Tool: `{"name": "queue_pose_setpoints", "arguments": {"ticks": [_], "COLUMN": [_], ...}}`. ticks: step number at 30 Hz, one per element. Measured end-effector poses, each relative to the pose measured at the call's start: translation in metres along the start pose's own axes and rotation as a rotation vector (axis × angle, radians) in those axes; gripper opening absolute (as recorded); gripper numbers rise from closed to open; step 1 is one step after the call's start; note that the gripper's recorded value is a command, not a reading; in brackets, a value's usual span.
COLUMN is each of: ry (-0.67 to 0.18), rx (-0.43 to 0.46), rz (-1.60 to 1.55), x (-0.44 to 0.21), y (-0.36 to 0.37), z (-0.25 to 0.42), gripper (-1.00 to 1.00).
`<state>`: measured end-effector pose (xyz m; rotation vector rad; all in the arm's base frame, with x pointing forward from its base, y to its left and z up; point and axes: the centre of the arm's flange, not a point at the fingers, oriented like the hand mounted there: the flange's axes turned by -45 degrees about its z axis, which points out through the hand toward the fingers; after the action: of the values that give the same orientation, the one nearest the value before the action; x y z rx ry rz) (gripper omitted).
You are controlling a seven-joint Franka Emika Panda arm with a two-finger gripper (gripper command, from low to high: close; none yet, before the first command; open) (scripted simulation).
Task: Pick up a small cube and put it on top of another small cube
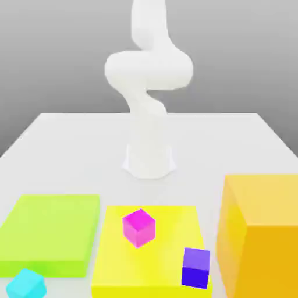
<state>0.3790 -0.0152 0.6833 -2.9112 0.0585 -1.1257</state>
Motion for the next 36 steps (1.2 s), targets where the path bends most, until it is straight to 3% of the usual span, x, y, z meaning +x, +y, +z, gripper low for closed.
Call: {"name": "queue_pose_setpoints", "arguments": {"ticks": [15, 30, 34, 35, 36], "ry": [-0.360, -0.701, -0.720, -0.720, -0.720], "rx": [-0.037, -0.167, -0.176, -0.177, -0.177], "rz": [0.185, 0.359, 0.366, 0.366, 0.366], "x": [-0.045, -0.223, -0.267, -0.275, -0.275], "y": [0.110, 0.229, 0.237, 0.237, 0.237], "z": [0.250, 0.432, 0.475, 0.482, 0.482], "gripper": [0.00, 0.00, 0.00, -1.00, -1.00]}}
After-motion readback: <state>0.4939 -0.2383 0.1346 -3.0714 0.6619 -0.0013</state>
